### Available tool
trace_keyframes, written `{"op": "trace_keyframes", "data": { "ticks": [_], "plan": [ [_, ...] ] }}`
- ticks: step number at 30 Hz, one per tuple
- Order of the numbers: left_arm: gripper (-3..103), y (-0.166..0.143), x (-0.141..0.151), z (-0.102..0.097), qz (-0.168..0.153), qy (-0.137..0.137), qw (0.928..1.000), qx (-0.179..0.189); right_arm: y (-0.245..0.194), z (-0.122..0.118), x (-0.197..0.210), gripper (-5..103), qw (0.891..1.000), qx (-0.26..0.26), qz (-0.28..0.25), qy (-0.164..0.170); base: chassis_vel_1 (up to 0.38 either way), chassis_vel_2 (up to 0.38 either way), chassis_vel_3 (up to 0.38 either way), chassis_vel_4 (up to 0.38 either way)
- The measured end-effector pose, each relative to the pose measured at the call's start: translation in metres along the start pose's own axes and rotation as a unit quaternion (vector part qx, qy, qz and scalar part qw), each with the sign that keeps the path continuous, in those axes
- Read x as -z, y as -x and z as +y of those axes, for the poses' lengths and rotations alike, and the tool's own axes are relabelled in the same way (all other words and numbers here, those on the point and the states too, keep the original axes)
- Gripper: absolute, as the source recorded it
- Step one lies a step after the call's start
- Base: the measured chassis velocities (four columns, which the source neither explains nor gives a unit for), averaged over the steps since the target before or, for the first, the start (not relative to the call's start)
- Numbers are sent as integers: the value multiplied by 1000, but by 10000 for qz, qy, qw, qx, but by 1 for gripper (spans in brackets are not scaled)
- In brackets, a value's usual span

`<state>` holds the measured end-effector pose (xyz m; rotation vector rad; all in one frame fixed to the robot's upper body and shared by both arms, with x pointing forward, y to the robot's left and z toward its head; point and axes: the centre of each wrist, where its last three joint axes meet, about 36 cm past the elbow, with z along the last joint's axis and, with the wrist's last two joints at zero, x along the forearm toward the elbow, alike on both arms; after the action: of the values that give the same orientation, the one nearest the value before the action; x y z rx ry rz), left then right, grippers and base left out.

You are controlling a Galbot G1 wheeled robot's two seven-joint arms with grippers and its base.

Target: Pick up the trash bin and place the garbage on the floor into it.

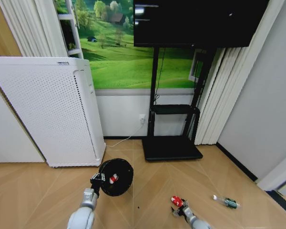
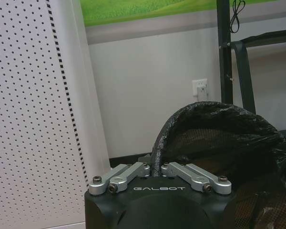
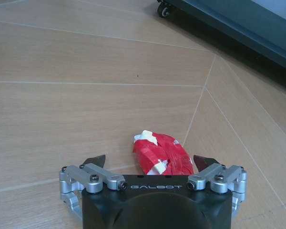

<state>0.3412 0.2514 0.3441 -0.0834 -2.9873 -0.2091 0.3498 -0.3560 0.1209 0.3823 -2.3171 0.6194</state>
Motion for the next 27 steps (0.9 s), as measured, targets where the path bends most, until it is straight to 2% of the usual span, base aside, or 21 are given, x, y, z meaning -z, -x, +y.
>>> {"op": "trace_keyframes", "data": {
  "ticks": [13, 22, 23, 24, 27],
  "plan": [
    [5, -2, 0, 1, -20, -7, 10000, 24, 16, 2, 1, 100, 9995, -225, 19, -221, 0, 0, 0, 0],
    [5, -2, 1, 0, -36, -21, 10000, 19, 15, -8, 0, 101, 9983, -395, 134, -409, 0, 0, 0, 0],
    [5, -2, 1, 0, -38, -21, 10000, 19, 15, -8, -1, 97, 9982, -401, 140, -414, 0, 0, 0, 0],
    [5, -2, 1, 0, -38, -21, 10000, 19, 15, -8, -1, 97, 9982, -401, 140, -414, 0, 0, 0, 0],
    [5, -1, 1, 0, -44, -22, 10000, 21, 14, -9, -1, 82, 9984, -368, 144, -409, 0, 0, 0, 0]
  ]
}}
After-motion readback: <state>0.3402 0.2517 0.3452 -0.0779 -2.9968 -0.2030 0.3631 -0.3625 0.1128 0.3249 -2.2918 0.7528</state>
